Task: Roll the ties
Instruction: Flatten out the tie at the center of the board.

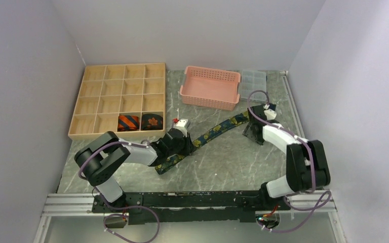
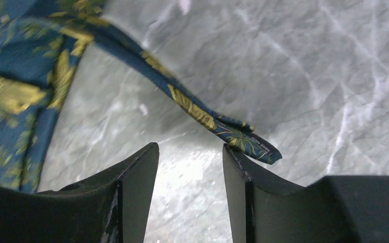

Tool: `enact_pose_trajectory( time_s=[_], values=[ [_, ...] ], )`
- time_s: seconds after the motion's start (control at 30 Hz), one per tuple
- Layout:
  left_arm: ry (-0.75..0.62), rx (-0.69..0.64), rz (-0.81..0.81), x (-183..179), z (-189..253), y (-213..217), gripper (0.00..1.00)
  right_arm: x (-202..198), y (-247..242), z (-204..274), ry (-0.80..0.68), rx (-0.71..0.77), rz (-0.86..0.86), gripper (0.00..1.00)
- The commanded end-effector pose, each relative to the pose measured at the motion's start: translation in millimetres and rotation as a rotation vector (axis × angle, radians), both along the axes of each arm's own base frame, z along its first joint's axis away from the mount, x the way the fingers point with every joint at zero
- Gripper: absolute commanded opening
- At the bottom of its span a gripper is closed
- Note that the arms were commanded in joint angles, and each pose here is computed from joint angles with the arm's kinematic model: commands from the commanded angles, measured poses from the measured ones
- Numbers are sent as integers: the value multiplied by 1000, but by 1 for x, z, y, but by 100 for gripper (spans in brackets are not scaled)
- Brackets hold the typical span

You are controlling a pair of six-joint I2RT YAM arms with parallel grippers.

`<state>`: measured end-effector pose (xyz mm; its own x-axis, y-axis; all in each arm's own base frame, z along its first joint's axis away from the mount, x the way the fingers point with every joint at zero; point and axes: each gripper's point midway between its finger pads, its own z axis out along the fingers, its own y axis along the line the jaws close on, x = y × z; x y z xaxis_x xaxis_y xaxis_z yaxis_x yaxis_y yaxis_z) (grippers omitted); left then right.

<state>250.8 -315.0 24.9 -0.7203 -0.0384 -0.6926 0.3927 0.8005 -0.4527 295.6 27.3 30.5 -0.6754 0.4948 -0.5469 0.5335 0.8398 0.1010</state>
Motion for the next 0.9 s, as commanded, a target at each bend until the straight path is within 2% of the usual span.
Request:
enact_pose_trajectory(
  time_s=[0.0,0.23,0.4,0.5,0.57,0.73,0.87],
  values=[
    [144,109,6,-31,-57,29,21,26,-34,11,5,-79,-151,54],
    [178,105,-2,-44,-73,37,20,97,-95,17,35,-153,-331,53],
    [189,102,-2,-51,-78,42,20,149,-145,47,34,-275,-347,53],
    [188,104,0,-51,-79,43,20,166,-166,55,21,-303,-344,54],
    [182,100,-9,-50,-77,41,21,168,-165,49,22,-289,-322,54],
    [126,66,-49,-49,-58,29,25,161,-131,29,-105,-137,-254,52],
    [84,69,-93,-53,-40,19,27,161,-105,28,-167,-94,-224,52]
  ],
)
